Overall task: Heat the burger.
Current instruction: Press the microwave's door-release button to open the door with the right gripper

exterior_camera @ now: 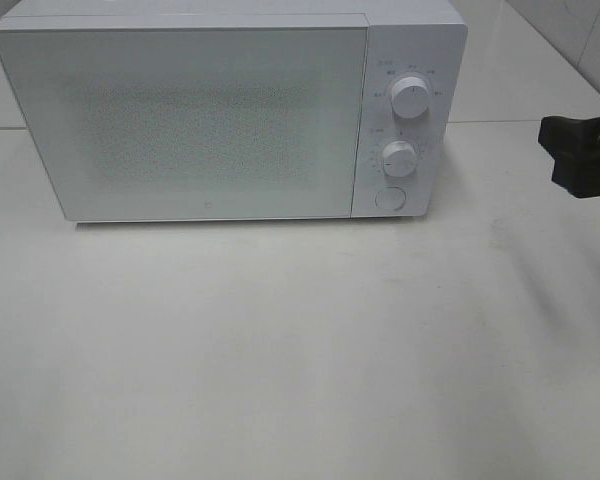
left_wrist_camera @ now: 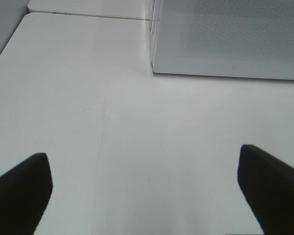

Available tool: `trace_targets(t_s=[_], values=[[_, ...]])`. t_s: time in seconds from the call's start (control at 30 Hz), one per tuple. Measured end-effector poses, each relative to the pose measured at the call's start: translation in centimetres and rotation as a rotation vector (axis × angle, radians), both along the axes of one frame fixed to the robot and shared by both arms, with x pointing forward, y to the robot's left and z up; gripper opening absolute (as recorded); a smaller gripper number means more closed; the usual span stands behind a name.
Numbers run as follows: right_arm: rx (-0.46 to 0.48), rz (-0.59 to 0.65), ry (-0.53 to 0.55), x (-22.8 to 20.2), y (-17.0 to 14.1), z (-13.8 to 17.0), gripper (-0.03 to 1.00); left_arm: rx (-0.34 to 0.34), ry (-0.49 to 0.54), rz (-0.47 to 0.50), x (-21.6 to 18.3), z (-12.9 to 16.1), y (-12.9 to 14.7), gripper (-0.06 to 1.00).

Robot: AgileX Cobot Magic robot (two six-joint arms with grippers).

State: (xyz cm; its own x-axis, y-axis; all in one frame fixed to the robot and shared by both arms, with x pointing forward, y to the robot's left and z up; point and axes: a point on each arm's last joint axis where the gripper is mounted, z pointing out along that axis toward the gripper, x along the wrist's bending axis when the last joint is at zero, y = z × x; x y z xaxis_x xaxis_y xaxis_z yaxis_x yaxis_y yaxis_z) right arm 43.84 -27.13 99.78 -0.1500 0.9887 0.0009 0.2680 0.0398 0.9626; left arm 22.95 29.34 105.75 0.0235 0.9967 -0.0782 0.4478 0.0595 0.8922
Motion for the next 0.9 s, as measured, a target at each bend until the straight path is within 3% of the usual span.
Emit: trace_targets(t_s=[0.37,0.67,0.9], values=[[0.07,-0.1,-0.025,0.0,-0.5,-3.2,0.76,0.0,0.0,0.0,0.0,0.0,0.0,0.96],[-0.011,-0.076,-0.028,0.3,3.0,-5.3,0.76,0.0,0.0,0.0,0.0,0.0,0.0,0.96],[-0.018,-0.087,-0.015,-0.2,5.2,-6.6,0.76,0.0,0.0,0.0,0.0,0.0,0.0,0.96]])
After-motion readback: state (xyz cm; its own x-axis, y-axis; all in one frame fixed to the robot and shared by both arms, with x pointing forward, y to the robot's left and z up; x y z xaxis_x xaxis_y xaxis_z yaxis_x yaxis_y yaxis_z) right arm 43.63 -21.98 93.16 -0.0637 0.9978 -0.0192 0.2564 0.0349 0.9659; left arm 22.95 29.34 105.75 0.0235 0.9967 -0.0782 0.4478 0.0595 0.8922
